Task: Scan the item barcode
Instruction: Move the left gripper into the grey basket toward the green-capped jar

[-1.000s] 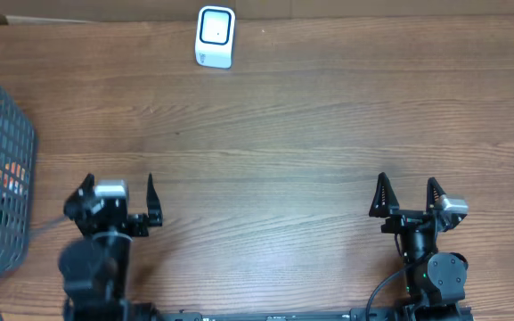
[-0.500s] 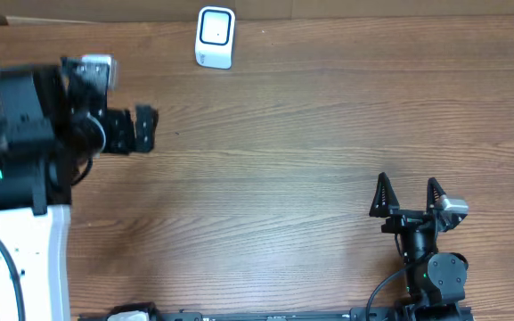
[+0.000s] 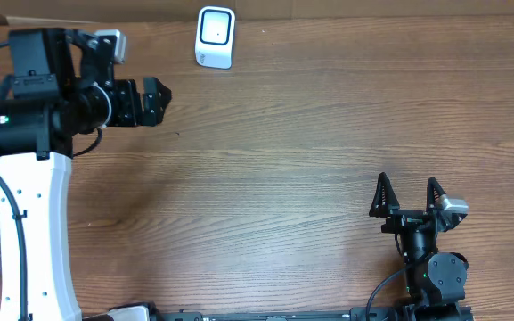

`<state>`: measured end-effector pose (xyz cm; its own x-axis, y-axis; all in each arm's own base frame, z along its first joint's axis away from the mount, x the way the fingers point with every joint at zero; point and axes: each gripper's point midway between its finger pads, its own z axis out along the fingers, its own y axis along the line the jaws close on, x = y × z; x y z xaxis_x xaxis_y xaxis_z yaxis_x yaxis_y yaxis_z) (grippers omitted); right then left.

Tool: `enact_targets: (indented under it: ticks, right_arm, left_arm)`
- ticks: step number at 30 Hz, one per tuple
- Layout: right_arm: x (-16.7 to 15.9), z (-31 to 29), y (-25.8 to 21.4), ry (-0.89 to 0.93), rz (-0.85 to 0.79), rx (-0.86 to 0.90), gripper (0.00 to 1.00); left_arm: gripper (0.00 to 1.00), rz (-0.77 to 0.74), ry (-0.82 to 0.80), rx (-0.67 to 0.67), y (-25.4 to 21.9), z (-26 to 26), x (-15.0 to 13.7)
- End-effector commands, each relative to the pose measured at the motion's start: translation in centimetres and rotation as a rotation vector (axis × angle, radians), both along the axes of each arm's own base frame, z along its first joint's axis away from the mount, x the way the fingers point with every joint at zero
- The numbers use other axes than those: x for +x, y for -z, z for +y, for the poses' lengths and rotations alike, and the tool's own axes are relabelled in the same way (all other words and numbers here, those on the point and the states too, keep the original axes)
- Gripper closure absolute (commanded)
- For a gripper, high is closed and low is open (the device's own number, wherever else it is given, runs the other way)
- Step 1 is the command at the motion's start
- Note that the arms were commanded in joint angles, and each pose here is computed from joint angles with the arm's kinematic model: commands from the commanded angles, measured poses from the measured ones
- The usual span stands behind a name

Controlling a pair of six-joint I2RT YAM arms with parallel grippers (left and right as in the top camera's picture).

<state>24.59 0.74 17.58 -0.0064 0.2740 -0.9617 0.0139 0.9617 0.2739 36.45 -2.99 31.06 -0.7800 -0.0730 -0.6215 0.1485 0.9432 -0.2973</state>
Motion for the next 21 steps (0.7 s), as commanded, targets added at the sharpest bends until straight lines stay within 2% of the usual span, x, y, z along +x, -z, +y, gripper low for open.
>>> enact_targets:
  ticks: [1, 8, 12, 18, 21]
  right_arm:
    - [0.0, 0.0, 0.2, 0.001, -0.002, -0.003, 0.0]
    - [0.0, 0.0, 0.2, 0.001, -0.002, -0.003, 0.0]
    - [0.0, 0.0, 0.2, 0.001, -0.002, -0.003, 0.0]
    - [0.0, 0.0, 0.2, 0.001, -0.002, -0.003, 0.0]
    - [0.0, 0.0, 0.2, 0.001, -0.002, -0.003, 0.0]
  left_arm:
    - [0.0, -0.073, -0.233, -0.011, -3.8, 4.7, 0.6]
    - [0.0, -0.205, -0.657, -0.12, -9.7, 15.2, -1.2]
    - [0.0, -0.224, -0.89, -0.17, -10.2, 21.2, -3.7]
    - [0.0, -0.026, -1.317, -0.103, -5.2, 29.2, -10.2]
    - [0.0, 0.104, -1.423, -0.058, -2.2, 31.7, -12.4]
